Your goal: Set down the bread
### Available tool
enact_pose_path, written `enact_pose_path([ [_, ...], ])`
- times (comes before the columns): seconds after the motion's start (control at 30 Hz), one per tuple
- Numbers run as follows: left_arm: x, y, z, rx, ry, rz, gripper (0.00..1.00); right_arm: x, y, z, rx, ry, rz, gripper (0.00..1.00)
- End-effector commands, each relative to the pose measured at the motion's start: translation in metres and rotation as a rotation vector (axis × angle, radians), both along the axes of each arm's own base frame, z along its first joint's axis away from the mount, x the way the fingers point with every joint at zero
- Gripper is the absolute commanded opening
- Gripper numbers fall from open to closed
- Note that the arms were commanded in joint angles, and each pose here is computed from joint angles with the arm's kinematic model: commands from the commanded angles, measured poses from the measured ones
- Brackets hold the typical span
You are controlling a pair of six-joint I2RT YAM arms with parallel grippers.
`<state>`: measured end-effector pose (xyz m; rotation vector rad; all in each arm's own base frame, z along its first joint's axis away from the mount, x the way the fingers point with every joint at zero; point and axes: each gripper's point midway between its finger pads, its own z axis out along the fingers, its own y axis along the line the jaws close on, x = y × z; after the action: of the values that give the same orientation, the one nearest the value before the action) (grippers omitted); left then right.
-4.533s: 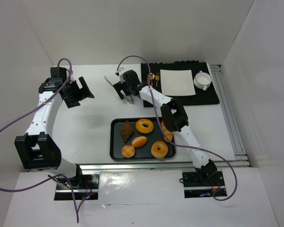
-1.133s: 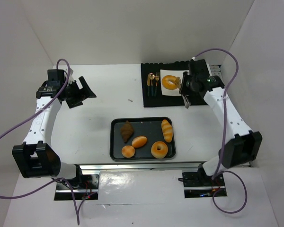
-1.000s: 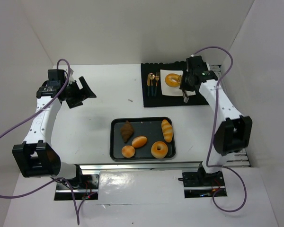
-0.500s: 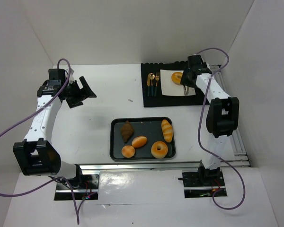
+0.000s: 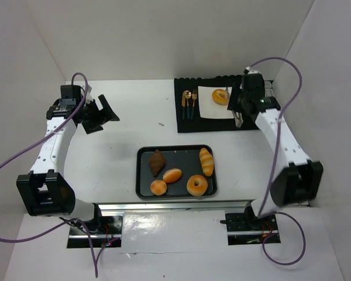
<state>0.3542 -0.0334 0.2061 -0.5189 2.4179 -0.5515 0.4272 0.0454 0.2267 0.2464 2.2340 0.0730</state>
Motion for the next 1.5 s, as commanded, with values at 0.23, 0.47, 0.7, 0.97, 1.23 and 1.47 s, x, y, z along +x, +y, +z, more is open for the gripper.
enact_pose_path([
  [0.23, 0.011, 0.002, 0.021, 0.003, -0.07, -0.014, 0.99, -0.206, 0.08, -0.039, 0.194, 0.314, 0.284, 0.53],
  [0.47, 0.009, 0.003, 0.019, 0.01, -0.067, -0.008, 0.99, -0.231, 0.086, -0.054, 0.149, 0.419, 0.31, 0.57],
  [0.7, 0.008, 0.003, 0.022, 0.011, -0.077, -0.008, 0.99, -0.236, 0.09, -0.064, 0.072, 0.461, 0.316, 0.57],
  [0.97, 0.009, 0.003, 0.019, 0.01, -0.067, -0.008, 0.99, -0.237, 0.091, -0.058, 0.016, 0.443, 0.326, 0.57],
  [1.23, 0.009, 0.003, 0.019, 0.01, -0.067, -0.008, 0.99, -0.242, 0.092, -0.058, 0.001, 0.464, 0.325, 0.61],
  [1.47, 0.009, 0.001, 0.02, 0.003, -0.068, -0.014, 0.99, -0.252, 0.092, -0.073, -0.012, 0.521, 0.35, 0.62],
])
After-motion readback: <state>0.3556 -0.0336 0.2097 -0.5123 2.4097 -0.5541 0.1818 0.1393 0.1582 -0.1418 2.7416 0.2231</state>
